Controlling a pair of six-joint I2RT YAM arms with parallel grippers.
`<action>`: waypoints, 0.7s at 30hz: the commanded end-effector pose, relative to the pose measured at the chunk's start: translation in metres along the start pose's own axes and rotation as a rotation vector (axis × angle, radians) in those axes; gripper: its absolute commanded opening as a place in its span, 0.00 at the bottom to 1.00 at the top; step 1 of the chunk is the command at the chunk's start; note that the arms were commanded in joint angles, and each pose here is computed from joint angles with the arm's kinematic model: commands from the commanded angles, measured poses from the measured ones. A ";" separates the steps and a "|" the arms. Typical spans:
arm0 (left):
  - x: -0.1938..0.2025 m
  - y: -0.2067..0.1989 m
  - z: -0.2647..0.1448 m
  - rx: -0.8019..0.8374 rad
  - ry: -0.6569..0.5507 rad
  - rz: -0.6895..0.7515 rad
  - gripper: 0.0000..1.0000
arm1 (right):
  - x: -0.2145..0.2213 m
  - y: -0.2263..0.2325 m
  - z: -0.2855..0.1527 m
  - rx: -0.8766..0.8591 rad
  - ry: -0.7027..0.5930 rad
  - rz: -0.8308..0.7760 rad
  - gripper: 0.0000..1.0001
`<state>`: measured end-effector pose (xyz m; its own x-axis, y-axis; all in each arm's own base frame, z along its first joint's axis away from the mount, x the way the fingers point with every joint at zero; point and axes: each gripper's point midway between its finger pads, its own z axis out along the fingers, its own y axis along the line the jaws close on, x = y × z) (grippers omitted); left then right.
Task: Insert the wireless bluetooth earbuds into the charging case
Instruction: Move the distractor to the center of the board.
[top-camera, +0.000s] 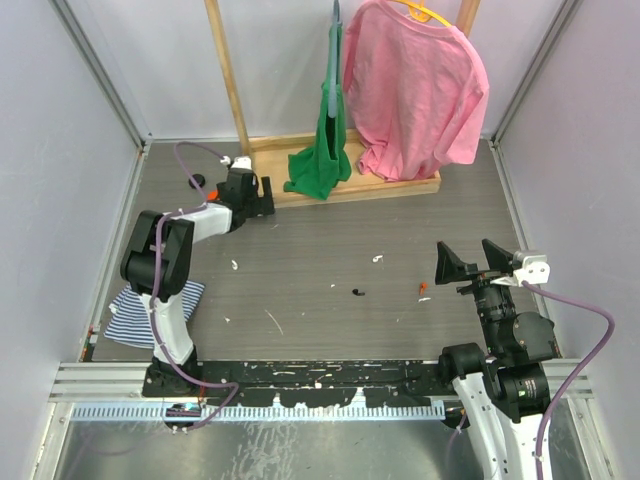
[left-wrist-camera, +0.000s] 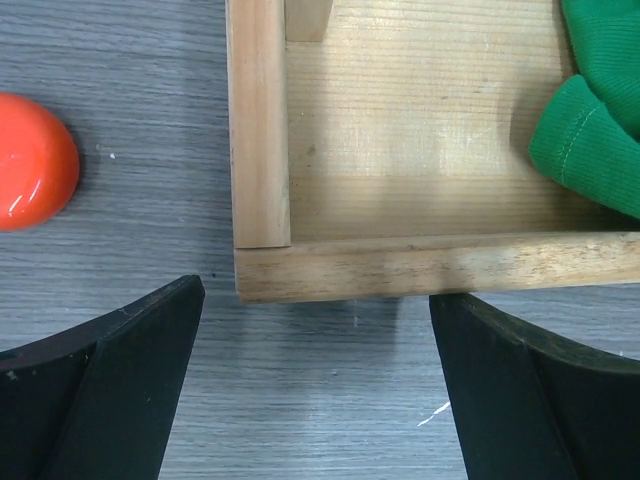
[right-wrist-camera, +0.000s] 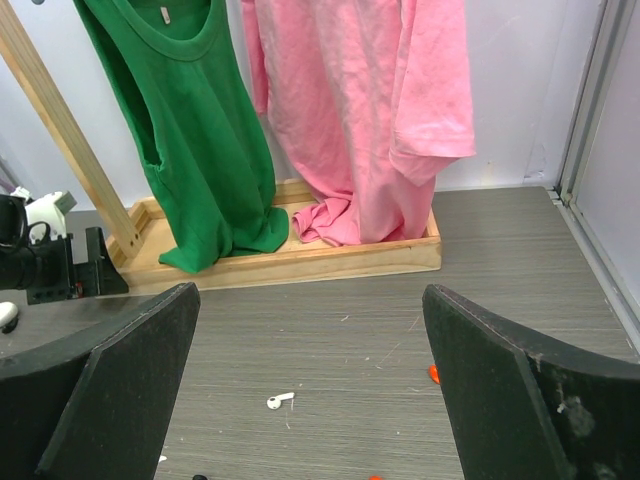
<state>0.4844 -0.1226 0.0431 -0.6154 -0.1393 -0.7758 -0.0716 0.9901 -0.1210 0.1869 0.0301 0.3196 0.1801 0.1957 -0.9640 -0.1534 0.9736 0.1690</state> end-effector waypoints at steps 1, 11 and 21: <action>-0.047 -0.005 -0.014 0.042 -0.119 -0.059 0.98 | -0.017 0.001 -0.003 -0.001 -0.066 0.006 1.00; -0.039 0.006 -0.073 0.053 -0.105 -0.087 0.98 | -0.022 0.001 -0.008 -0.002 -0.092 0.007 1.00; -0.049 0.073 -0.096 -0.096 -0.116 -0.130 0.98 | -0.024 0.002 -0.012 -0.008 -0.101 0.010 1.00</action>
<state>0.4305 -0.0735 0.1240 -0.5234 -0.2340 -0.8193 -0.1485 0.9719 -0.1826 0.1751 0.0264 0.3289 0.2364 0.2045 -0.9499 -0.1527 0.9733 0.1716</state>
